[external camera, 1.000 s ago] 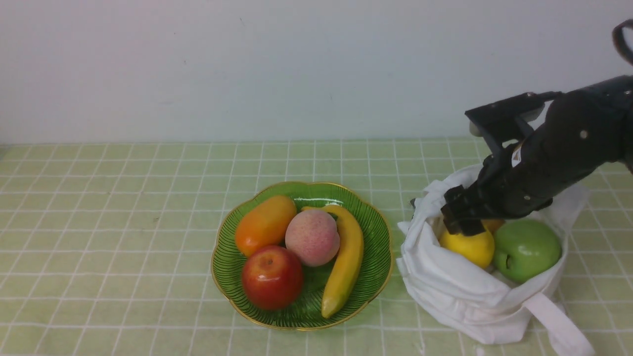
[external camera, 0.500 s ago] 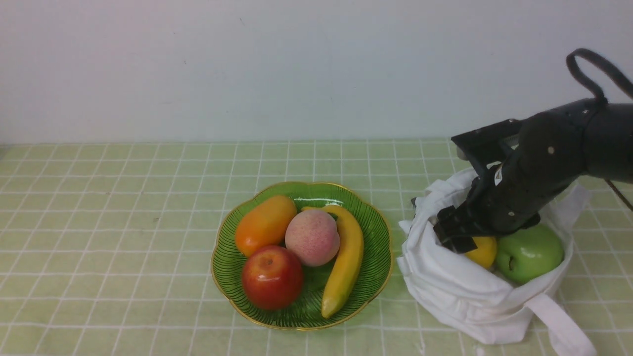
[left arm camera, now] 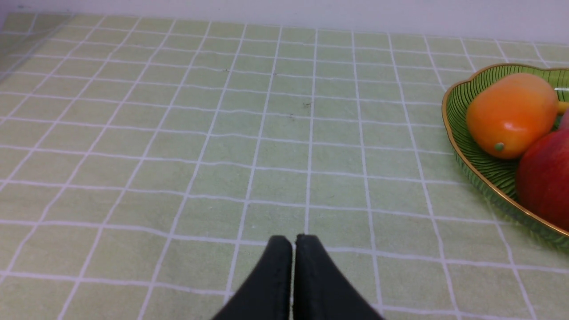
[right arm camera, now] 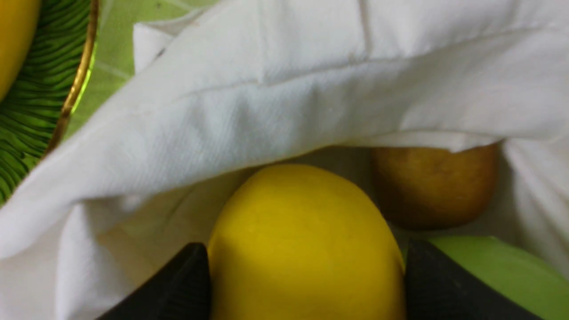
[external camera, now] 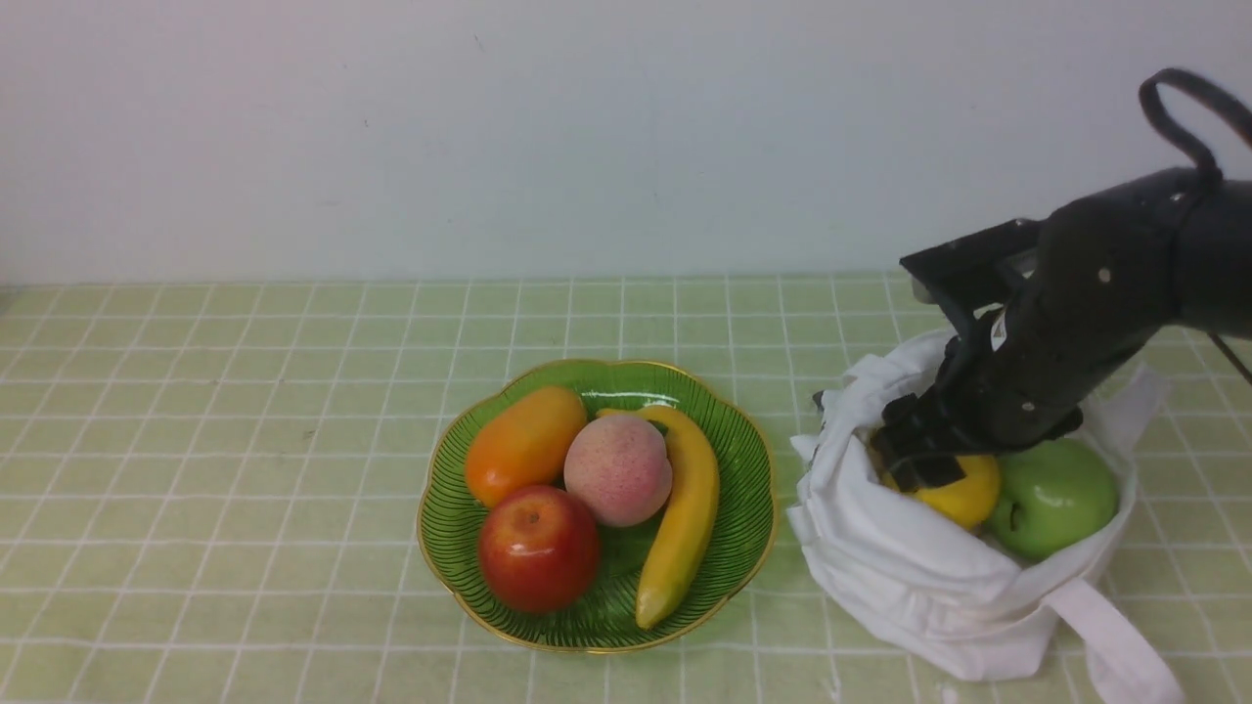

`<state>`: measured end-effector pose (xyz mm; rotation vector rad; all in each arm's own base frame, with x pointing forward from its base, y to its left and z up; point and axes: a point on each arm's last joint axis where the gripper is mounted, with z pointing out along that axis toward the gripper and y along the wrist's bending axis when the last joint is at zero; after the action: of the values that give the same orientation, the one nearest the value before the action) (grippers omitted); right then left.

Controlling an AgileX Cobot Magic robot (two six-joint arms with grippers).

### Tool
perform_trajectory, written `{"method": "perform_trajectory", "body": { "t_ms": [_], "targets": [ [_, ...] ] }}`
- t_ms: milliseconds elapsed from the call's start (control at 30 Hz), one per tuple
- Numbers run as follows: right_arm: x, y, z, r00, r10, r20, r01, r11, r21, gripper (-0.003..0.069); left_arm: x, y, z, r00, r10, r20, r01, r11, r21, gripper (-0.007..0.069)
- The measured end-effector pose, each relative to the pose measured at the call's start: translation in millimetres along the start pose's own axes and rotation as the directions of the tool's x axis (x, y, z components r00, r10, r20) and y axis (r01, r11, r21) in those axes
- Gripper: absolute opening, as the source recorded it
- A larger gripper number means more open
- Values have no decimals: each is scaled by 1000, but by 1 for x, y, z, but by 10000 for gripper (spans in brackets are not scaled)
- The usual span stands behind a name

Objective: Take the fruit out of the bag on the green coffee tablecloth and place them on the plate.
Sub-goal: 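Move the lemon from the bag and place it in the dish with the right gripper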

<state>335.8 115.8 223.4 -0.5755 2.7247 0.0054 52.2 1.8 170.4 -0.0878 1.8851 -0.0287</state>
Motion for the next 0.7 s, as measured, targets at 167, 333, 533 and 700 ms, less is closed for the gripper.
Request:
{"method": "perform_trajectory", "body": {
  "t_ms": [167,333,533,700],
  "targets": [
    [-7,-2,-24,1000,0,-9,0,1000,8,505,0,0,0,1000,-1,0,1,1000,0,-8],
    [-6,-4,-56,1000,6,-22,-6,1000,12,505,0,0,0,1000,-1,0,1,1000,0,-8],
    [1,-4,-99,998,28,51,-28,1000,3,505,0,0,0,1000,-2,0,2,1000,0,-8],
    [4,8,-124,986,89,140,-70,988,-134,505,0,0,0,1000,-2,0,2,1000,0,-8]
  ]
}}
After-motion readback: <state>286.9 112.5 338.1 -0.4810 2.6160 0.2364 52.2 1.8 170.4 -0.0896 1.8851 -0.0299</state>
